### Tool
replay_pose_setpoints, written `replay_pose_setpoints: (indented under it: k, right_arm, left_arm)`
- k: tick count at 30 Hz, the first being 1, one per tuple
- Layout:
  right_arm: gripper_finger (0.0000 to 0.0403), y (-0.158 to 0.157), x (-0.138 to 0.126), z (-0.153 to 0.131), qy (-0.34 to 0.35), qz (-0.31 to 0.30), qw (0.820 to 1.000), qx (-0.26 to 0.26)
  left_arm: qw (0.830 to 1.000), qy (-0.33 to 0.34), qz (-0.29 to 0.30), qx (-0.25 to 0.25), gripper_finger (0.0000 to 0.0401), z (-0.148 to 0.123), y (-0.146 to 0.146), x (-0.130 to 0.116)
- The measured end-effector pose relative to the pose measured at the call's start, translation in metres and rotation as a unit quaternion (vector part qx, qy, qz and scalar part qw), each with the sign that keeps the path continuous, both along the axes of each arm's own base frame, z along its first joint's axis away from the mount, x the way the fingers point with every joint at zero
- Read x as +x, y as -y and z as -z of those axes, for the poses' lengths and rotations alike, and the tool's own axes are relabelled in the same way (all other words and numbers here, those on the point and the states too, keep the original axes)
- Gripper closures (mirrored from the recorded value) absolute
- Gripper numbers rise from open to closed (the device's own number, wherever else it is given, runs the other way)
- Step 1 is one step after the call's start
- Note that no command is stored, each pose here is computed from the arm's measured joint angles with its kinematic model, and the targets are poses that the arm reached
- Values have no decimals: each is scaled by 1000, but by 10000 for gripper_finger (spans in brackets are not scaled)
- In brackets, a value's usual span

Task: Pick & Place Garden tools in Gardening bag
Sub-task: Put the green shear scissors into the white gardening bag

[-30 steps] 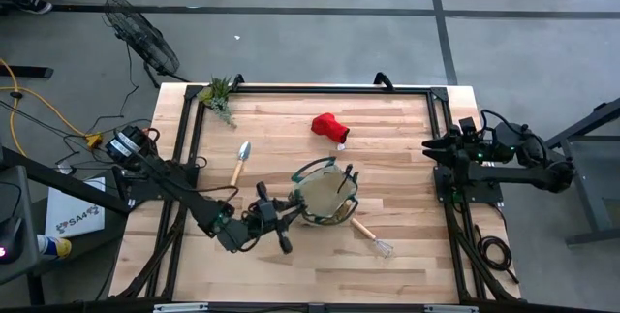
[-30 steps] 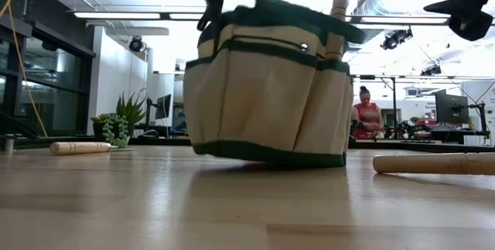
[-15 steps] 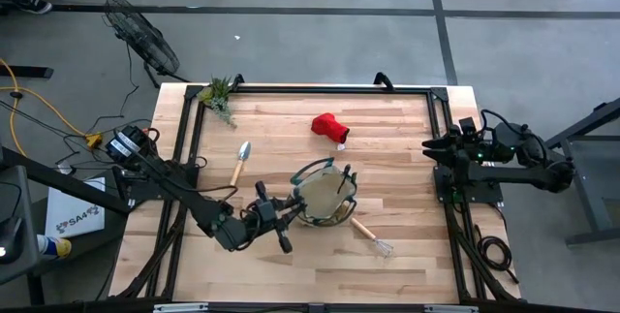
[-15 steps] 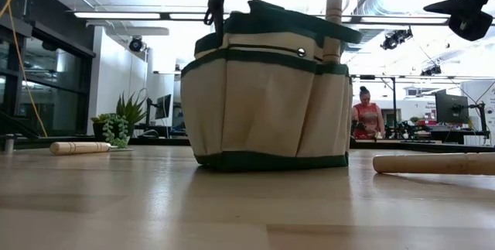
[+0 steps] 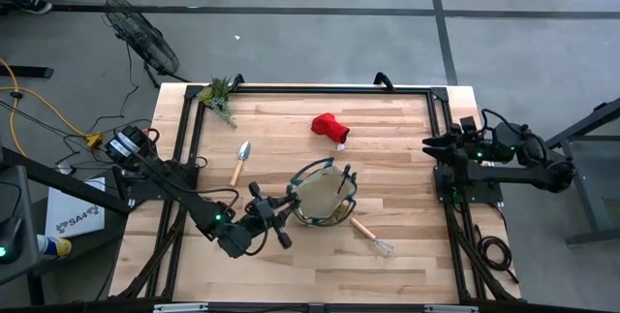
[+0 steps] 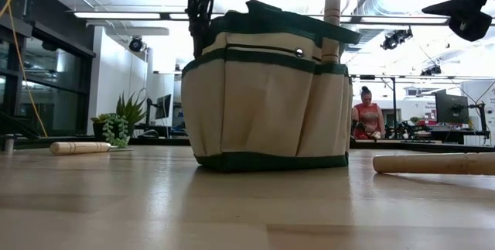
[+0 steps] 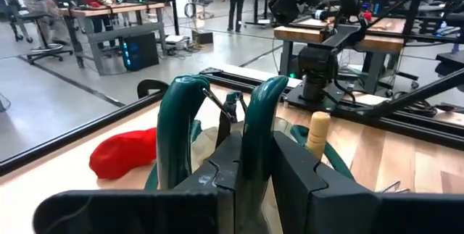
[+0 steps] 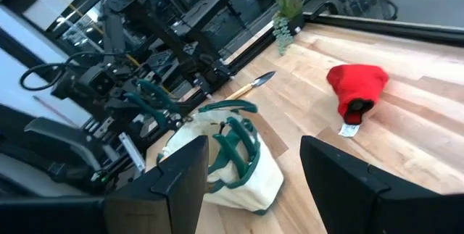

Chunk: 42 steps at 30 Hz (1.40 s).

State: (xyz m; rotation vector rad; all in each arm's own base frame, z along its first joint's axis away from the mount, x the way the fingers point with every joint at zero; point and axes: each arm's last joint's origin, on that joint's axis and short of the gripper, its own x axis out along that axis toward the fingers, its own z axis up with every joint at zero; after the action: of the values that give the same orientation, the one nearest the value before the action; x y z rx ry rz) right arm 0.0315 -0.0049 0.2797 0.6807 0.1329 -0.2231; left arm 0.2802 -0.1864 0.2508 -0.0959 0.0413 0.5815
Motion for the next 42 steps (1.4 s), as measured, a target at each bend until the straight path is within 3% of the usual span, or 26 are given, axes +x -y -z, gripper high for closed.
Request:
replay_pose_setpoints:
  k: [25, 37, 42]
  right_arm:
    - [192, 0, 0, 0, 0, 5, 1000, -3]
    - [192, 0, 0, 0, -5, -6, 999, -31]
    - [192, 0, 0, 0, -5, -5, 999, -31]
  left_arm:
    - [1000, -13, -4, 13, 358, 2, -1, 0]
    - [1000, -15, -3, 16, 358, 2, -1, 0]
    - [1000, -14, 17, 6, 358, 3, 0, 0]
